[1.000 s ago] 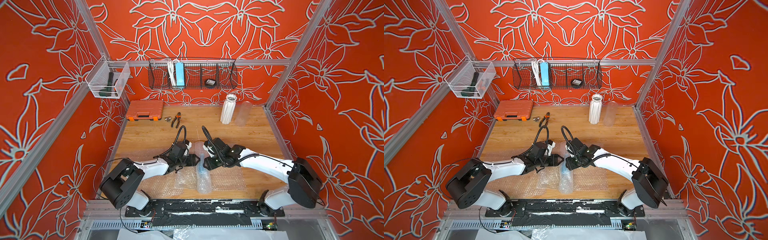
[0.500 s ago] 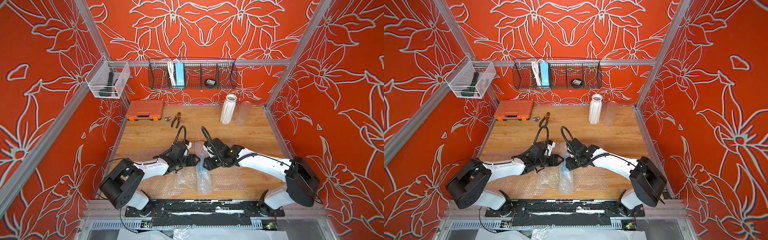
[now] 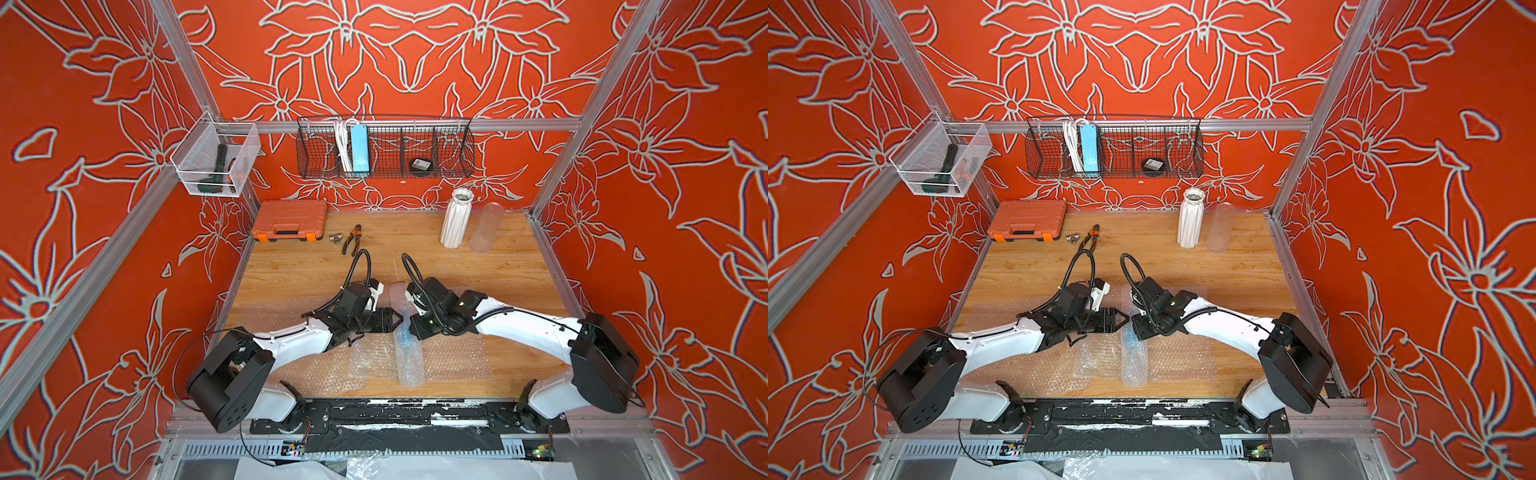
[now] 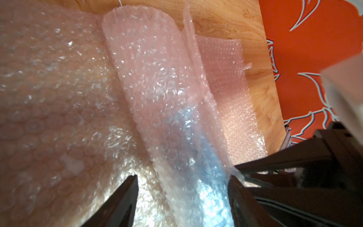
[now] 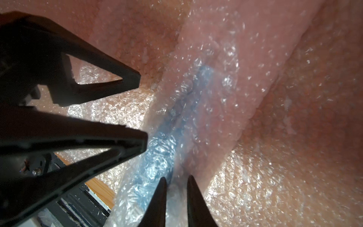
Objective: Unwrap the vase from the bubble wrap
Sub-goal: Unwrap the bubble wrap.
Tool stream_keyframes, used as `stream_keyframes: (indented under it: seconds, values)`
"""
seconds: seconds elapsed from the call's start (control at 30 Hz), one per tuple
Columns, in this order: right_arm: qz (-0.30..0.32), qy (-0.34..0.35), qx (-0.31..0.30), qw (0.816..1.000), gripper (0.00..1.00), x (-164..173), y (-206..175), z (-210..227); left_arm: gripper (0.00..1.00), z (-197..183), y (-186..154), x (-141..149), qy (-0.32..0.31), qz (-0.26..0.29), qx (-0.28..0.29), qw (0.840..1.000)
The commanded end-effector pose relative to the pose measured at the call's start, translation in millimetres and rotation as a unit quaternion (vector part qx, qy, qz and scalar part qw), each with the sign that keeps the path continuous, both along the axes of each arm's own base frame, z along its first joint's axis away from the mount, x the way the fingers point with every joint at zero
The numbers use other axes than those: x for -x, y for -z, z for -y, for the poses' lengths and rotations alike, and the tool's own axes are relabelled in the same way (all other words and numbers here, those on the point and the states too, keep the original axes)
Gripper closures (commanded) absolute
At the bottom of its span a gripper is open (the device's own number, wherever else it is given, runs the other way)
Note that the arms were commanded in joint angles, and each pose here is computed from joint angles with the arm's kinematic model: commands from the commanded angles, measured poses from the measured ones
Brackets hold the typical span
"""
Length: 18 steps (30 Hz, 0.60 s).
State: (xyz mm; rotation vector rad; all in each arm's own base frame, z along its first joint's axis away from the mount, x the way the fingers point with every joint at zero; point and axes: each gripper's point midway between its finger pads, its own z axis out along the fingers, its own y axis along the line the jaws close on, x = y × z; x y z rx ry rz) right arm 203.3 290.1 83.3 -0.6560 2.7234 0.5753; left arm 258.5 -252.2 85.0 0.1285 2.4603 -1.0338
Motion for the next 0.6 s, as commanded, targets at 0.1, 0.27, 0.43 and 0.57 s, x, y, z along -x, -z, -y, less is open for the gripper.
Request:
stream_keyframes:
  seconds: [0.1, 0.27, 0.43, 0.57]
  values:
    - [0.009, 0.020, 0.024, 0.999, 0.80, -2.2, 8.8, 11.9, 0.25, 0.2, 3.4, 20.7, 0.025, -0.026, -0.011, 0.999]
    - [0.008, 0.018, 0.018, 1.000, 0.79, -0.5, 8.4, 10.8, 0.26, 5.5, 9.7, 28.8, 0.030, -0.039, 0.004, 0.999]
    - [0.006, 0.016, 0.015, 1.000, 0.78, 0.4, 8.1, 10.0, 0.27, 15.6, 13.1, 32.0, 0.051, -0.048, 0.026, 0.997]
    - [0.007, 0.014, 0.016, 1.000, 0.76, 1.2, 6.6, 11.1, 0.28, 17.4, 22.9, 30.8, 0.051, -0.058, 0.020, 0.997]
